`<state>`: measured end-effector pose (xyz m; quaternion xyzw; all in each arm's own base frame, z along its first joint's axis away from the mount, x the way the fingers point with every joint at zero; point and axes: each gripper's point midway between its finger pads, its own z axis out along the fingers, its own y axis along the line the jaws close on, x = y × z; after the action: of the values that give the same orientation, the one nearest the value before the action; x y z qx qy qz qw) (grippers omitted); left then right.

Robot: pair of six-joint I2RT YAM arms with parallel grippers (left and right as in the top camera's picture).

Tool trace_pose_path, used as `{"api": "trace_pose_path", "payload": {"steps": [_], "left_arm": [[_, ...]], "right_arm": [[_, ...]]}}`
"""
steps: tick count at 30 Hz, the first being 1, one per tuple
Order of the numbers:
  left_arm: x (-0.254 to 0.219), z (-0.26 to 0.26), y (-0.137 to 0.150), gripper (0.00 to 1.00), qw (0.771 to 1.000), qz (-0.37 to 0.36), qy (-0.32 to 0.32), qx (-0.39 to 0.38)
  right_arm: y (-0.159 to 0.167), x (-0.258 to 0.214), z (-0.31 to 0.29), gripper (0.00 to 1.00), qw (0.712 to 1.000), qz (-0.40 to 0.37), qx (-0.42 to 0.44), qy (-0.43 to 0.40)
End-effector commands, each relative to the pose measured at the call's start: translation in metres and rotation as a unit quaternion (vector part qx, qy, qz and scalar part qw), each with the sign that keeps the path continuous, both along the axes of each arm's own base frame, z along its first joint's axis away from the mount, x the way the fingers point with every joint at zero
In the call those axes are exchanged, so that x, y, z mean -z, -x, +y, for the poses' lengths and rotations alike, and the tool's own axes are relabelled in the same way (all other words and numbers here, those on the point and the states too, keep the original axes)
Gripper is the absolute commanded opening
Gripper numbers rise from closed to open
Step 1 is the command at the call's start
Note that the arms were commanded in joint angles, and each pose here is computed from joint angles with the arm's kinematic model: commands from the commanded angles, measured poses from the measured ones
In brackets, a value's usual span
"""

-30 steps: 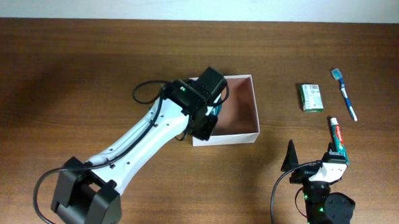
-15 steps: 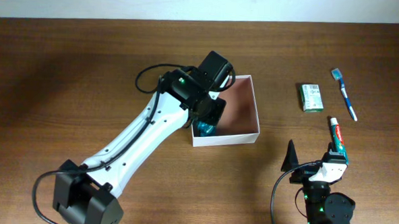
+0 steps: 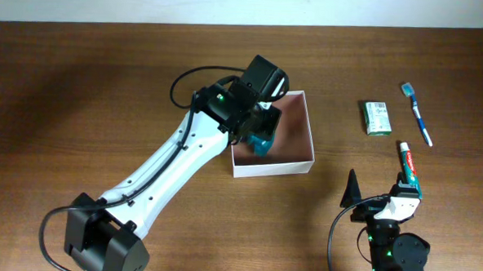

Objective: Pack container
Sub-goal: 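Pull the Listerine bottle upright in the box and open the left gripper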

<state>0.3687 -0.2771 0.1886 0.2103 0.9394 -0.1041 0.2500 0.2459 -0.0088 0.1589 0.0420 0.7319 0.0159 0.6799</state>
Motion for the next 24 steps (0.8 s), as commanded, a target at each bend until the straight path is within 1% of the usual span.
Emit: {"api": "trace_pose_path", "payload": {"steps": [1,7,12,24], "left_arm": [[-0.022,-0.007,-0.015,0.17,0.999,-0.041,0.021,-0.007],[-0.032,-0.005,-0.031,0.17,0.996,-0.081,0.020,-0.025],[-0.031,-0.009,-0.036,0.17,0.996,-0.088,0.025,-0.026],[-0.024,-0.006,-0.051,0.17,0.993,-0.106,0.009,-0.045]], "right_arm": [[0.000,0.003,-0.002,0.99,1.000,0.000,0.006,-0.005],[0.000,0.003,-0.002,0.99,1.000,0.000,0.006,-0.005],[0.000,0.003,-0.002,0.98,1.000,0.000,0.006,-0.005],[0.000,0.003,-0.002,0.98,1.000,0.000,0.006,-0.005]]}}
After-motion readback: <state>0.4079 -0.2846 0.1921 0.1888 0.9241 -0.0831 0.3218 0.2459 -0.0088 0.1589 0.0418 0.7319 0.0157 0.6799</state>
